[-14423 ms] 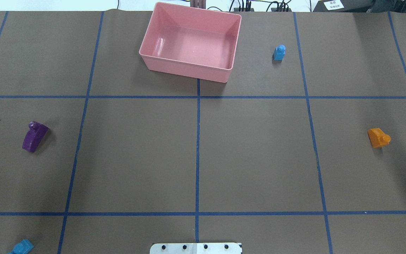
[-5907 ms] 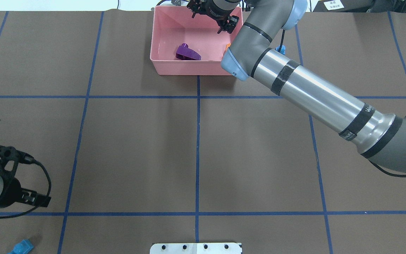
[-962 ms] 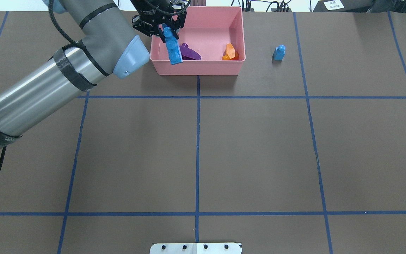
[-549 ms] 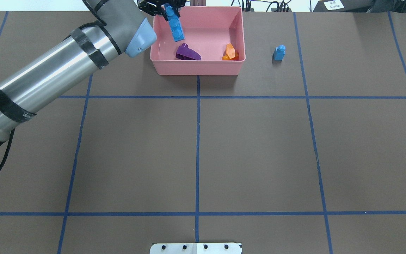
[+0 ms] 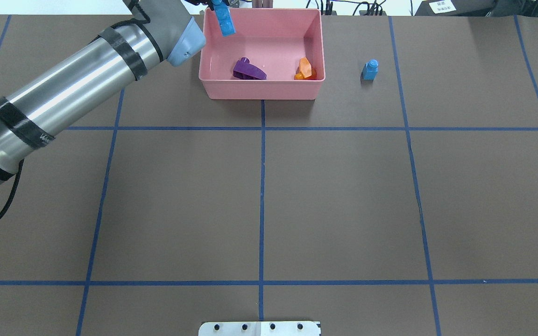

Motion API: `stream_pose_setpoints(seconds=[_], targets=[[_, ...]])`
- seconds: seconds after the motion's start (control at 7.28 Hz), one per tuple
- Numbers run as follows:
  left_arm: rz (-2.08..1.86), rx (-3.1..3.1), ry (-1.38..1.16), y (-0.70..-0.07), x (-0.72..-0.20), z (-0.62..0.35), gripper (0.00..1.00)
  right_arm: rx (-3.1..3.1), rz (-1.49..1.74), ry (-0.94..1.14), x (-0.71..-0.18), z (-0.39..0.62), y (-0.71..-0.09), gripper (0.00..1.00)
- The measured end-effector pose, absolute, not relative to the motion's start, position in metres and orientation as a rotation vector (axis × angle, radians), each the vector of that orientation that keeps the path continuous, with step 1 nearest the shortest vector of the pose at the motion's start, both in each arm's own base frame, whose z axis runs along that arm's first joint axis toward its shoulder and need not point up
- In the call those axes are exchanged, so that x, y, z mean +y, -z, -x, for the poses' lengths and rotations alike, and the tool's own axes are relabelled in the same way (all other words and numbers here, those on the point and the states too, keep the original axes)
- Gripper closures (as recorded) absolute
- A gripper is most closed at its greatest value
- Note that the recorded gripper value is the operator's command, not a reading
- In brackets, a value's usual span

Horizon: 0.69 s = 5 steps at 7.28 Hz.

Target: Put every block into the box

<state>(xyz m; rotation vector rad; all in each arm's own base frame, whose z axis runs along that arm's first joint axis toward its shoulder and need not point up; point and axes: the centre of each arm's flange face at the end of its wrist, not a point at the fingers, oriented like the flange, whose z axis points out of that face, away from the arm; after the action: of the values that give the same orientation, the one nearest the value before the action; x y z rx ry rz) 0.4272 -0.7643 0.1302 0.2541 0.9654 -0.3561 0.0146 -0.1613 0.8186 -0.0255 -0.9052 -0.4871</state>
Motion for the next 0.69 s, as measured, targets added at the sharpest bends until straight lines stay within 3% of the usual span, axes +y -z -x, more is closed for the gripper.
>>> stream_pose_setpoints(seconds=[0.14, 0.69], targets=[[-0.274, 0.954, 0.361, -0.137, -0.765, -0.436, 0.0, -0.93, -0.011, 0.434, -0.202, -0.002, -0.791, 1.0], [-0.308, 0.98, 0.317, -0.117, -0.74, -0.462, 0.0, -1.076, -0.085, 0.209, -0.41, 0.058, -0.653, 1.0]])
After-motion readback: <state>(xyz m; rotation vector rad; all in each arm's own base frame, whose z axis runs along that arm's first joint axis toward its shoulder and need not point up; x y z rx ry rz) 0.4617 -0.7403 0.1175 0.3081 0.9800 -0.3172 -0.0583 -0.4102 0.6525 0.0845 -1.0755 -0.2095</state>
